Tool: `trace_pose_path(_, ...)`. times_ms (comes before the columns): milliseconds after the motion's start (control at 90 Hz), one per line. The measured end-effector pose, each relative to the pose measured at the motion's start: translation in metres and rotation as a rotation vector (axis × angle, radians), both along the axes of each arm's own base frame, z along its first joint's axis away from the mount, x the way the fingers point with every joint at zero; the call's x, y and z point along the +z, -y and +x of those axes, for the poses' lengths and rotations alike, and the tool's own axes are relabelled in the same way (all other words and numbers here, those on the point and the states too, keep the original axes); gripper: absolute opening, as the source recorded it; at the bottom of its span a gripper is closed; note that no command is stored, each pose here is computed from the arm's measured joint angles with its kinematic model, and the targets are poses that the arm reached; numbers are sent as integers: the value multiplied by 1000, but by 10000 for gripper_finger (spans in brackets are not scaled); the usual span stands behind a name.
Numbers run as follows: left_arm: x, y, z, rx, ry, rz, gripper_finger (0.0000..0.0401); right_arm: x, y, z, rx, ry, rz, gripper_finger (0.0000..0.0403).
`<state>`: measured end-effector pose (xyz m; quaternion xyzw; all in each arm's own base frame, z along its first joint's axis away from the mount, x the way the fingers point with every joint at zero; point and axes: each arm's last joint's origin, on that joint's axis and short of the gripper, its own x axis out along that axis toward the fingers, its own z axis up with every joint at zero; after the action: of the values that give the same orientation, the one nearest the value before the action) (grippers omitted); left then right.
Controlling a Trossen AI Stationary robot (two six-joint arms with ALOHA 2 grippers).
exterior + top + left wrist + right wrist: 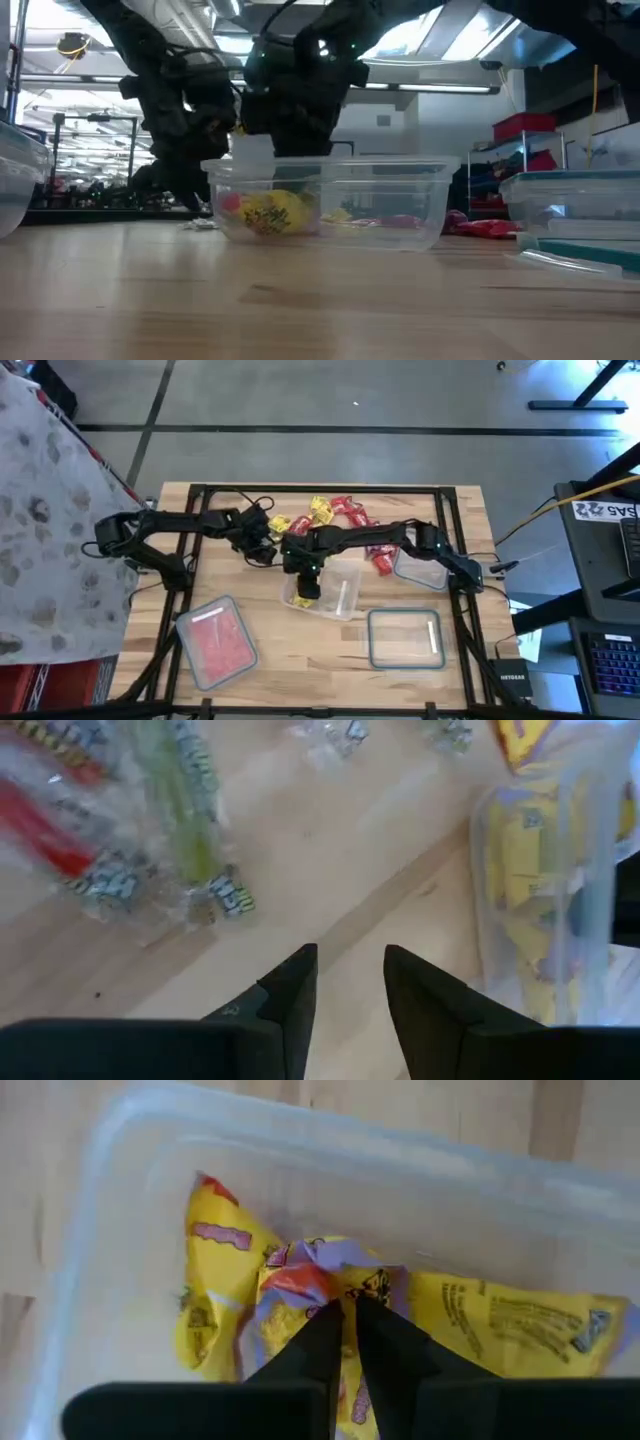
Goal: Sort candy
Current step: Put the yellow candy into the rectangular transparent bin
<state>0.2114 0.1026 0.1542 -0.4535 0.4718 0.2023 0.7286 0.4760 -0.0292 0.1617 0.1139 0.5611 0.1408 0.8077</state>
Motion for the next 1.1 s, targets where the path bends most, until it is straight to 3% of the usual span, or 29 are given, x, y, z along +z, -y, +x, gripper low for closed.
trace_pose_path(122, -1, 0, -1, 0, -20, 13, 104, 18, 1, -5, -18, 14, -37, 23)
trace_pose_path(356, 0, 0, -2, 1, -22, 17, 104, 92, 5, -33, -88, 94, -206, 23)
trace_pose_path(578, 11, -11, 1, 24, 44, 76, 104, 158, 17, -75, -222, 138, -384, 24)
trace_pose_path(656, 24, -25, 6, -28, 134, 185, 104, 169, 20, -84, -270, 139, -401, 24)
trace_pose_path(789, 47, -51, 11, -227, 297, 450, 104, 183, 24, -94, -329, 167, -389, 24)
trace_pose_path(900, 57, -70, 9, -327, 299, 627, 104, 182, 23, -94, -337, 159, -378, 24)
trace_pose_path(978, 49, -80, 3, -364, 249, 650, 104, 181, 21, -94, -331, 144, -355, 24)
trace_pose_path(1100, 27, -90, -3, -376, 168, 568, 117, 180, 15, -94, -337, 136, -334, 24)
